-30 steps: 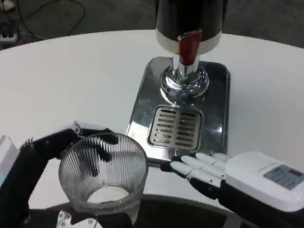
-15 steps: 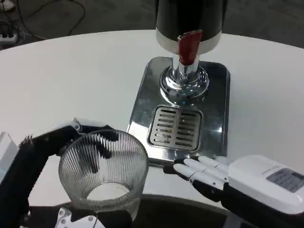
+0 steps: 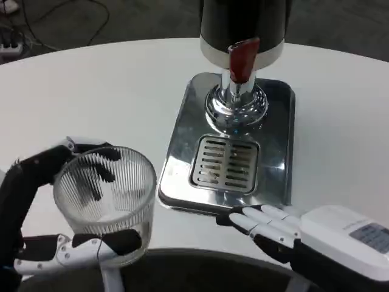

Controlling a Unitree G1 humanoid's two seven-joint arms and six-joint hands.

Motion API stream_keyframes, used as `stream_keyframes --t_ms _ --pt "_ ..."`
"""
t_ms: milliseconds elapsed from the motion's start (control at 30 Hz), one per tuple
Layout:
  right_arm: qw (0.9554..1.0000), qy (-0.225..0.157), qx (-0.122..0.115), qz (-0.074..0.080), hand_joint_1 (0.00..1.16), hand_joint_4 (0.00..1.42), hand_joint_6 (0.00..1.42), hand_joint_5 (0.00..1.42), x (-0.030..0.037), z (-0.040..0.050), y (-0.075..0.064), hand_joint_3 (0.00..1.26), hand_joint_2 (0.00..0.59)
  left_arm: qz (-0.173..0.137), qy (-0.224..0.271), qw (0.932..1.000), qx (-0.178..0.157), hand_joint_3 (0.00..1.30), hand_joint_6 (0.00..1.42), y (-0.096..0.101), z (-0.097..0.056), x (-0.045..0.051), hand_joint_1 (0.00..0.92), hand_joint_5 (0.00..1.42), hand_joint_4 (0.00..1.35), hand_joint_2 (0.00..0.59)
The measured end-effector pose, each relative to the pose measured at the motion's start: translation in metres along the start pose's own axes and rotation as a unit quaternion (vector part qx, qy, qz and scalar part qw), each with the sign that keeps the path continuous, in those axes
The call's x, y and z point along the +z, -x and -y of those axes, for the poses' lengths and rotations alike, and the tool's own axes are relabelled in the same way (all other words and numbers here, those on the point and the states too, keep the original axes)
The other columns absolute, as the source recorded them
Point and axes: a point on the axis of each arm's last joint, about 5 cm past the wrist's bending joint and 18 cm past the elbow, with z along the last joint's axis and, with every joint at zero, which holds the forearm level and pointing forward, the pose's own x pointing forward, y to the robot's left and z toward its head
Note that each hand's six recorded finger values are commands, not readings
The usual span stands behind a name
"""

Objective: Grasp the cup under the faucet to collect the drink, then remove the cup.

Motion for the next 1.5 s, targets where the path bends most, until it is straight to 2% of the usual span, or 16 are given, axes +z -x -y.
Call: stream_keyframes --t_ms 233,367,500,733,967,1067,1133,1267,1500 --pt "0.9997 -0.002 -0.013 -0.02 0.54 0.0 0.0 0.0 -0.0029 0.0005 0.01 0.03 0.456 -0.008 -0.018 0.9997 0.016 0.71 1.0 -0.029 0.007 -0.0337 0.725 0.9 0.75 0.033" --pt "0.9995 -0.006 -0.018 -0.024 0.54 0.0 0.0 0.0 -0.0036 0.0002 0.013 0.03 0.456 0.003 -0.035 0.9993 0.014 0.71 1.01 -0.045 0.015 -0.0443 0.717 0.91 0.75 0.032" --pt "0.9994 -0.009 -0.02 -0.029 0.53 0.0 0.0 0.0 -0.0043 -0.0003 0.016 0.03 0.454 0.011 -0.051 0.9985 0.016 0.7 1.03 -0.07 0.031 -0.0554 0.685 0.93 0.75 0.029" --pt "0.9989 -0.012 -0.027 -0.037 0.53 0.0 0.0 0.0 -0.0055 0.0 0.021 0.03 0.454 0.0 -0.06 0.9981 0.01 0.69 1.03 -0.096 0.058 -0.0703 0.642 0.95 0.75 0.017" --pt "0.9986 -0.017 -0.026 -0.042 0.54 0.0 0.0 0.0 -0.006 -0.001 0.025 0.03 0.456 -0.005 -0.067 0.9975 0.022 0.69 1.05 -0.11 0.072 -0.076 0.609 0.98 0.76 0.013" --pt "0.9983 -0.018 -0.031 -0.046 0.54 0.0 0.0 0.0 -0.0064 -0.001 0.027 0.03 0.456 -0.005 -0.065 0.9963 0.056 0.69 1.05 -0.113 0.087 -0.0763 0.592 0.99 0.76 0.014" --pt "0.9982 -0.02 -0.03 -0.047 0.54 0.0 0.0 0.0 -0.0065 -0.0013 0.028 0.03 0.456 -0.007 -0.06 0.9961 0.065 0.69 1.05 -0.113 0.094 -0.076 0.591 0.99 0.76 0.014" --pt "0.9979 -0.024 -0.032 -0.051 0.54 0.0 0.0 0.0 -0.0068 -0.0018 0.031 0.03 0.456 -0.022 -0.06 0.9964 0.056 0.7 1.06 -0.11 0.114 -0.0784 0.587 1.0 0.77 0.012" --pt "0.9974 -0.03 -0.029 -0.059 0.54 0.0 0.0 0.0 -0.0069 -0.005 0.034 0.04 0.456 -0.046 -0.063 0.9956 0.051 0.7 1.07 -0.122 0.127 -0.0797 0.588 1.0 0.78 0.013"
